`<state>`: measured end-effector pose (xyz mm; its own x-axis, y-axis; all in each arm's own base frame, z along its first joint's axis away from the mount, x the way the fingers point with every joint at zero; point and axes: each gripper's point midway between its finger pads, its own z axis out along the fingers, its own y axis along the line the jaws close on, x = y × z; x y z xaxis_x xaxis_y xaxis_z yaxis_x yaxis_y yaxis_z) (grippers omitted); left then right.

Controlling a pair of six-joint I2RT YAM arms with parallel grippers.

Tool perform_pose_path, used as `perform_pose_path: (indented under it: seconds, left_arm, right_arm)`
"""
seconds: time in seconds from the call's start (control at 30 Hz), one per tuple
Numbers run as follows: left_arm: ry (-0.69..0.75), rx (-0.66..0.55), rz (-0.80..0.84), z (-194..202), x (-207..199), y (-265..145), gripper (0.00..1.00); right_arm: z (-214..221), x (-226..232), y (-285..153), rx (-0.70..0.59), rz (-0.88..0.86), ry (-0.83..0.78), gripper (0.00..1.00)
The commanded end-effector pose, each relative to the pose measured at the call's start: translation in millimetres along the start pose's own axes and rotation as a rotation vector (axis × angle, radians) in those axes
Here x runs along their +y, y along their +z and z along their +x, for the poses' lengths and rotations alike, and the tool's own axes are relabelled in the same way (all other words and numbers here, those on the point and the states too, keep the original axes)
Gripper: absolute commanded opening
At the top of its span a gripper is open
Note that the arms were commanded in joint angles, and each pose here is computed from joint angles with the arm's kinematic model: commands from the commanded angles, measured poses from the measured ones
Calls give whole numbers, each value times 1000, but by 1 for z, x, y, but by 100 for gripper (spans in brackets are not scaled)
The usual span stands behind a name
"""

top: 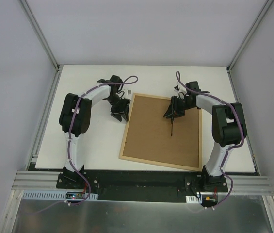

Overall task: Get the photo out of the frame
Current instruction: Adjust the photo frame at the center of the board.

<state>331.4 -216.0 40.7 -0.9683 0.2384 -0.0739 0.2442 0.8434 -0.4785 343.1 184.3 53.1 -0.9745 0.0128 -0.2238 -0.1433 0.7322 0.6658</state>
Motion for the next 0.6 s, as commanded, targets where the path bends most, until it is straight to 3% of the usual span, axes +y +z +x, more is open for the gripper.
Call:
perform_pose_path:
  seconds: [0.0, 0.27, 0.57]
  left_arm:
    - [99, -13, -21, 9, -18, -10, 45]
    - [113, 16, -41, 9, -26, 1, 45]
    - [111, 1, -61, -6, -25, 6, 40]
  right_arm:
    - [-4, -5, -7, -25, 58, -46, 0]
    - [3, -24, 0, -28, 151, -40, 0]
    - [5, -21, 3, -23, 137, -34, 1]
